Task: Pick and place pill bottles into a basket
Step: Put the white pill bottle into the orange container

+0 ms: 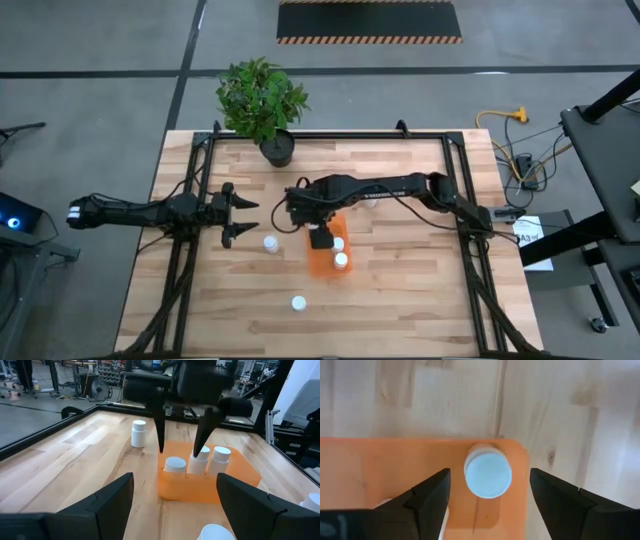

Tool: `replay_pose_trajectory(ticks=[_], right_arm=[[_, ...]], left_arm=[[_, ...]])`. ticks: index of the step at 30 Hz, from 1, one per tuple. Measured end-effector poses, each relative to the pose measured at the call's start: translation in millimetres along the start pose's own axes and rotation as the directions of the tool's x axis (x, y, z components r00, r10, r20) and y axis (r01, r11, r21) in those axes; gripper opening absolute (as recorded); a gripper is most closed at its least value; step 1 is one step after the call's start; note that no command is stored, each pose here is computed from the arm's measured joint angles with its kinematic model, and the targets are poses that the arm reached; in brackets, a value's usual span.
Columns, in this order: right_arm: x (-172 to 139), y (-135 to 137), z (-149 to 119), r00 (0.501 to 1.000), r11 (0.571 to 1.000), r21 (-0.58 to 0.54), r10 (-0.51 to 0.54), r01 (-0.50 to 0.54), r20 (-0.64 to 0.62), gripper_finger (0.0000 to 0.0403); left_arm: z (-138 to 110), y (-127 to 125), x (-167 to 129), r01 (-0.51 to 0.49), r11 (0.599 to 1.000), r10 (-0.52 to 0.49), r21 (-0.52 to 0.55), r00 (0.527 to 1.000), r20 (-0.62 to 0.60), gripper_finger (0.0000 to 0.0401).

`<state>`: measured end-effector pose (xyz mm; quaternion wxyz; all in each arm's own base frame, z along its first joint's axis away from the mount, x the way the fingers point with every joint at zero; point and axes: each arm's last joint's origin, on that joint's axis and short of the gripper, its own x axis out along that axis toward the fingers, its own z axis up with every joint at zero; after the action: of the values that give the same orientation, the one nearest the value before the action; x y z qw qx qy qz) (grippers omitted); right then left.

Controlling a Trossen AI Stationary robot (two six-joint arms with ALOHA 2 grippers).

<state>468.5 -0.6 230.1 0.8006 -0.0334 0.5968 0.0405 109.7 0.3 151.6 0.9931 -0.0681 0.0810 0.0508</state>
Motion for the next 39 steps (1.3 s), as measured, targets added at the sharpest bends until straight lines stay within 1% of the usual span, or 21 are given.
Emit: replay_pose_trajectory(ticks=[3, 6, 8, 10, 13, 16, 18, 23, 25, 31, 33, 36, 39], right_arm=[[-11.9, -2.6, 1.1, 1.0, 1.0, 0.031, -0.005, 0.004, 0.024, 0.0265], [-21.9, -8.0, -0.6, 0.999, 0.994, 0.108, -0.01, 0.006, 0.037, 0.0262], [-29.4, -13.8, -3.6, 0.999, 0.984, 0.178, -0.014, 0.008, 0.032, 0.0259], [-36.2, -20.1, -7.0, 1.0, 0.967, 0.256, -0.019, 0.012, 0.025, 0.0256], [-42.1, -29.4, -12.9, 1.0, 0.929, 0.37, -0.022, 0.021, -0.004, 0.0253], [-43.4, -36.2, -19.6, 0.998, 0.89, 0.454, -0.018, 0.041, -0.055, 0.0251], [-44.0, -39.7, -25.0, 0.995, 0.856, 0.514, -0.01, 0.062, -0.103, 0.0251], [-42.6, -46.9, -35.1, 0.983, 0.751, 0.649, -0.001, 0.123, -0.185, 0.0248], [-41.1, -49.1, -37.5, 0.979, 0.716, 0.681, -0.015, 0.153, -0.205, 0.0246], [-37.1, -53.7, -43.6, 0.973, 0.597, 0.779, -0.014, 0.191, -0.229, 0.0245], [-36.6, -55.1, -48.7, 0.971, 0.568, 0.797, -0.013, 0.204, -0.239, 0.0246], [-41.2, -55.4, -62.8, 0.966, 0.519, 0.822, -0.027, 0.235, -0.259, 0.0246], [-52.4, -53.3, -80.4, 0.97, 0.464, 0.856, -0.04, 0.229, -0.238, 0.0245]], left_arm=[[0.0, 0.0, 0.0, 0.0, 1.0, 0.0, 0.0, 1.0, 0.0, 0.0267], [-0.1, 0.0, 0.0, 0.0, 1.0, 0.0, 0.0, 1.0, -0.002, 0.0267], [0.0, 0.0, 0.0, 0.0, 1.0, 0.0, 0.0, 1.0, 0.001, 0.0267], [0.0, 0.0, 0.0, 0.0, 1.0, 0.0, 0.0, 1.0, 0.0, 0.0267], [-0.1, 0.0, 0.0, 0.0, 1.0, 0.0, 0.0, 1.0, 0.0, 0.0267], [-0.1, 0.0, 0.0, 0.0, 1.0, 0.0, 0.0, 1.0, 0.0, 0.0267], [0.0, 0.0, 0.0, 0.0, 1.0, 0.0, 0.0, 1.0, 0.0, 0.0267], [-0.1, 0.0, 0.0, 0.0, 1.0, 0.0, 0.0, 1.0, 0.0, 0.0267], [0.0, 0.0, 0.0, 0.0, 1.0, 0.0, 0.0, 1.0, 0.0, 0.0267], [0.0, 0.0, 0.0, 0.0, 1.0, 0.0, 0.0, 1.0, 0.0, 0.0267], [0.0, 0.0, 0.0, 0.0, 1.0, 0.0, 0.0, 1.0, 0.0, 0.0267], [-0.1, 0.0, 0.0, 0.0, 1.0, 0.0, 0.0, 1.0, 0.0, 0.0267], [-0.1, 0.0, 0.0, -0.001, 1.0, 0.001, 0.0, 1.0, 0.0, 0.0267]])
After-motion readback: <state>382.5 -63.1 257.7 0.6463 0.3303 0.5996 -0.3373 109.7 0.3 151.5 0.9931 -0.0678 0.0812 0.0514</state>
